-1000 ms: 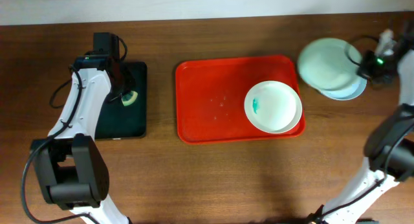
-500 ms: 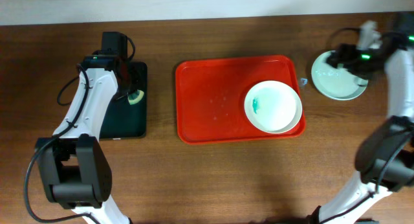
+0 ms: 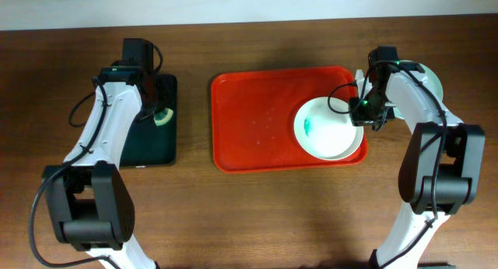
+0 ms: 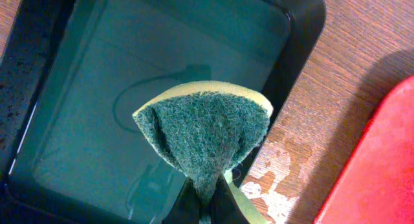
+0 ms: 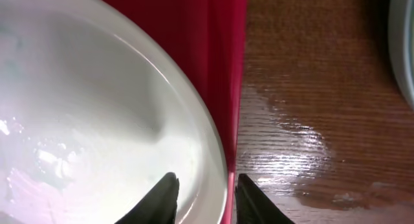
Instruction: Clean dirty plates on tray and stack at the side
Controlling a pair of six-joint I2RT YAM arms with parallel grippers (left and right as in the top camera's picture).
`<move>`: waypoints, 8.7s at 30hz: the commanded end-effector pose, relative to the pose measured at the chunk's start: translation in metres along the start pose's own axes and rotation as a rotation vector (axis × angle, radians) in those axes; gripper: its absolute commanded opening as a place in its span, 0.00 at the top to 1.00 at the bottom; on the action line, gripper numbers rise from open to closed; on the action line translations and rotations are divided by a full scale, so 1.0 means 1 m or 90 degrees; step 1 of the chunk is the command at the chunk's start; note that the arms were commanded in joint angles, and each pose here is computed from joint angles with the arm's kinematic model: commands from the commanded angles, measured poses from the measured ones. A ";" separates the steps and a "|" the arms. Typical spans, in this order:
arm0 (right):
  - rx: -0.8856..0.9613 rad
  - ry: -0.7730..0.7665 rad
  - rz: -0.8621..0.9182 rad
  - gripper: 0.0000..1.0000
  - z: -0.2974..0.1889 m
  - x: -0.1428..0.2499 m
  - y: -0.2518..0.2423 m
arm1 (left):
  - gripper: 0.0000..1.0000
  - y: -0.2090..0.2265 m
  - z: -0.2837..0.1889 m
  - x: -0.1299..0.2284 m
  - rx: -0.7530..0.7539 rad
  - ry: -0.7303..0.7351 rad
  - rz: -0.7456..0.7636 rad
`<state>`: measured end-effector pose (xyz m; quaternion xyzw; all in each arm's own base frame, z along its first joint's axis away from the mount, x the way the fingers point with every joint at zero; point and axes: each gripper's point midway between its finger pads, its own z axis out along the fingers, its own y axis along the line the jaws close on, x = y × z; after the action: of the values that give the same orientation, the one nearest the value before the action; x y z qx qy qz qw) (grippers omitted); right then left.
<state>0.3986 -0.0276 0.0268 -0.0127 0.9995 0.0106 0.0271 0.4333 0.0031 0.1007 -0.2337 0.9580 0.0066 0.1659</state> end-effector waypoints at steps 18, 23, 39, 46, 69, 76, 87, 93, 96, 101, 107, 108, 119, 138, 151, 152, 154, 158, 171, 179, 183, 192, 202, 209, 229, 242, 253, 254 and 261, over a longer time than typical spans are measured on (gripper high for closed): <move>-0.007 0.004 -0.013 0.79 -0.004 -0.003 0.033 | 1.00 -0.003 -0.006 0.000 0.010 -0.007 0.001; 0.054 -0.047 -0.036 0.69 -0.004 -0.023 0.016 | 1.00 -0.003 -0.006 0.000 0.009 -0.006 0.001; -0.092 0.060 -0.037 0.63 0.018 0.015 0.045 | 1.00 -0.003 -0.006 0.000 0.011 -0.005 0.003; -0.171 0.064 0.060 0.66 0.041 0.017 0.072 | 1.00 -0.025 -0.007 0.002 0.076 0.001 0.072; -0.196 -0.048 -0.081 0.88 0.041 -0.016 0.172 | 1.00 -0.033 -0.015 -0.011 0.189 0.031 0.104; -0.199 -0.044 -0.065 0.96 0.041 -0.015 0.173 | 1.00 -0.146 -0.002 0.112 0.251 0.093 0.286; -0.199 -0.047 -0.065 0.96 0.041 -0.016 0.173 | 1.00 -0.207 0.052 0.160 0.292 0.004 0.282; -0.198 -0.041 -0.065 0.96 0.042 -0.014 0.173 | 1.00 -0.130 0.076 0.113 -0.025 -0.120 0.297; -0.196 -0.041 -0.065 0.96 0.042 -0.014 0.172 | 1.00 -0.137 0.042 0.085 -0.045 -0.161 0.289; -0.196 -0.041 -0.065 0.96 0.042 -0.014 0.172 | 1.00 -0.224 0.014 0.132 0.293 -0.015 0.276; -0.195 -0.038 -0.064 0.96 0.042 -0.013 0.172 | 1.00 -0.229 0.072 0.138 0.274 -0.012 0.266; -0.195 -0.038 -0.064 0.96 0.042 -0.013 0.172 | 1.00 -0.221 0.081 0.132 0.239 -0.034 0.286; -0.195 -0.039 -0.064 0.96 0.042 -0.013 0.172 | 1.00 -0.157 -0.002 0.036 -0.012 -0.268 0.315; -0.205 -0.106 -0.082 0.96 0.006 -0.037 0.178 | 0.61 0.049 0.089 0.004 -0.063 0.012 -0.042; 0.607 -0.450 -0.286 0.96 -0.235 -0.048 0.202 | 0.01 0.027 0.032 -0.028 0.010 -0.038 -0.049; 0.668 -0.468 -0.300 0.96 -0.251 -0.043 0.209 | 0.01 0.027 0.032 -0.028 0.010 -0.038 -0.049; 0.774 -0.505 -0.325 0.96 -0.282 -0.029 0.233 | 0.01 0.027 0.032 -0.028 0.010 -0.038 -0.049; 0.795 -0.516 -0.371 0.96 -0.290 -0.017 0.258 | 0.01 0.027 0.032 -0.028 0.010 -0.038 -0.049; -0.102 -0.275 0.055 0.96 -0.124 -0.093 0.023 | 0.01 0.027 0.032 -0.028 0.010 -0.038 -0.049; -0.152 -0.229 0.498 0.96 -0.041 -0.036 -0.194 | 0.01 0.027 0.032 -0.028 0.010 -0.038 -0.049; -0.092 -0.223 0.519 0.86 -0.034 -0.027 -0.215 | 0.01 0.027 0.032 -0.028 0.010 -0.038 -0.049; -0.102 -0.164 0.529 0.06 -0.095 0.017 -0.180 | 0.01 0.027 0.032 -0.028 0.010 -0.038 -0.049; -0.112 -0.196 0.342 0.01 -0.188 0.148 -0.002 | 0.01 0.027 0.032 -0.028 0.010 -0.038 -0.049; -0.106 -0.157 0.298 0.01 -0.188 0.186 0.023 | 0.01 0.027 0.032 -0.028 0.010 -0.038 -0.049; -0.244 -0.725 -0.059 0.01 -0.222 0.227 0.102 | 0.01 0.027 0.032 -0.028 0.010 -0.038 -0.049; -0.189 -0.951 -0.066 0.01 -0.220 0.169 0.089 | 0.01 0.027 0.032 -0.028 0.010 -0.038 -0.049; -0.111 -1.014 0.007 0.01 -0.177 0.143 0.062 | 0.01 0.027 0.032 -0.028 0.010 -0.038 -0.049; -0.110 -1.011 0.008 0.01 -0.175 0.143 0.062 | 0.01 0.027 0.032 -0.028 0.010 -0.038 -0.049; -0.102 -0.912 0.013 0.01 -0.137 0.145 0.062 | 0.01 0.027 0.032 -0.028 0.010 -0.038 -0.049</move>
<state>0.2445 0.0278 0.1592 0.0056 0.7323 0.0952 0.6743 0.4505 0.0414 0.0658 -0.2674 0.9461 0.0041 0.1824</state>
